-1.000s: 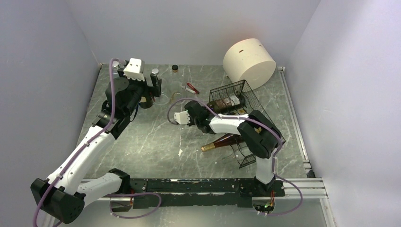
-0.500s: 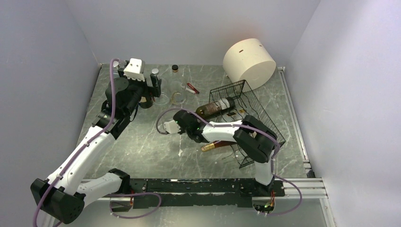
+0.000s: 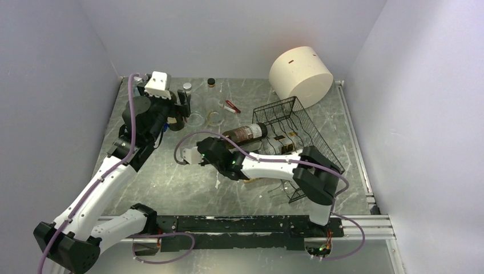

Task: Take the wine bottle off the wine rack

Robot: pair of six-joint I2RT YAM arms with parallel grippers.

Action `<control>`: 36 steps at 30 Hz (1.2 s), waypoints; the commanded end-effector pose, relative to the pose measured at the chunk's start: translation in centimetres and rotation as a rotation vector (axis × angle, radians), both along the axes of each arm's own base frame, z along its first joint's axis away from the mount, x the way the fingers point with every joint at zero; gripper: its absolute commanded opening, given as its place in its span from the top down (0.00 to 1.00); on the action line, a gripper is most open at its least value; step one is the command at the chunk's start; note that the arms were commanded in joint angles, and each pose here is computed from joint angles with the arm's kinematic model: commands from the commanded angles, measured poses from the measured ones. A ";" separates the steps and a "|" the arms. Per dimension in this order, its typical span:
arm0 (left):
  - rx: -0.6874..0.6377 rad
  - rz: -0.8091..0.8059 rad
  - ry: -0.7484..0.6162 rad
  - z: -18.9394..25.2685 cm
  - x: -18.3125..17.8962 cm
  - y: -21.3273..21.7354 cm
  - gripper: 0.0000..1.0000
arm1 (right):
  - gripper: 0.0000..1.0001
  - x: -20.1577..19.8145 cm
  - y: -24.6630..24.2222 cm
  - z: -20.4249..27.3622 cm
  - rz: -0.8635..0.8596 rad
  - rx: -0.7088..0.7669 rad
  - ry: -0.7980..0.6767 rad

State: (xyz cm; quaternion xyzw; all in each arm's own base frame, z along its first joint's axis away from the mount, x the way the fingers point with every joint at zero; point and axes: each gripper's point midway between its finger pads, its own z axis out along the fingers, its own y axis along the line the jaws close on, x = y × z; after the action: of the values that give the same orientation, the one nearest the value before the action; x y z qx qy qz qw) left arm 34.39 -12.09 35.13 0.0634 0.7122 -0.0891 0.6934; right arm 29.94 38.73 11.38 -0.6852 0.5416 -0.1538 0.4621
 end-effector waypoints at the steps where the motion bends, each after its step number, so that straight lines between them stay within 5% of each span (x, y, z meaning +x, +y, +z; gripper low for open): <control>1: -0.004 0.036 -0.041 1.3 -0.1 1.0 0.06 | 1.00 -2.0 2.2 4.8 0.002 0.215 0.040; 24: -0.094 0.149 -0.143 4.5 -2.0 5.3 0.05 | 1.00 -2.8 7.1 19.4 0.054 1.022 0.213; 36: -0.087 0.132 -0.120 3.9 -1.5 4.8 0.06 | 1.00 0.7 6.0 19.3 -0.114 1.239 0.352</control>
State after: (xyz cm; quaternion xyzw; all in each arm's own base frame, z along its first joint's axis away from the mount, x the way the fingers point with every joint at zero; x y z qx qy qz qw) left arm 32.60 -7.09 38.61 -0.0089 0.6731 -0.0603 0.7371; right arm 28.98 44.36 26.16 -0.3575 0.6486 0.2317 0.6308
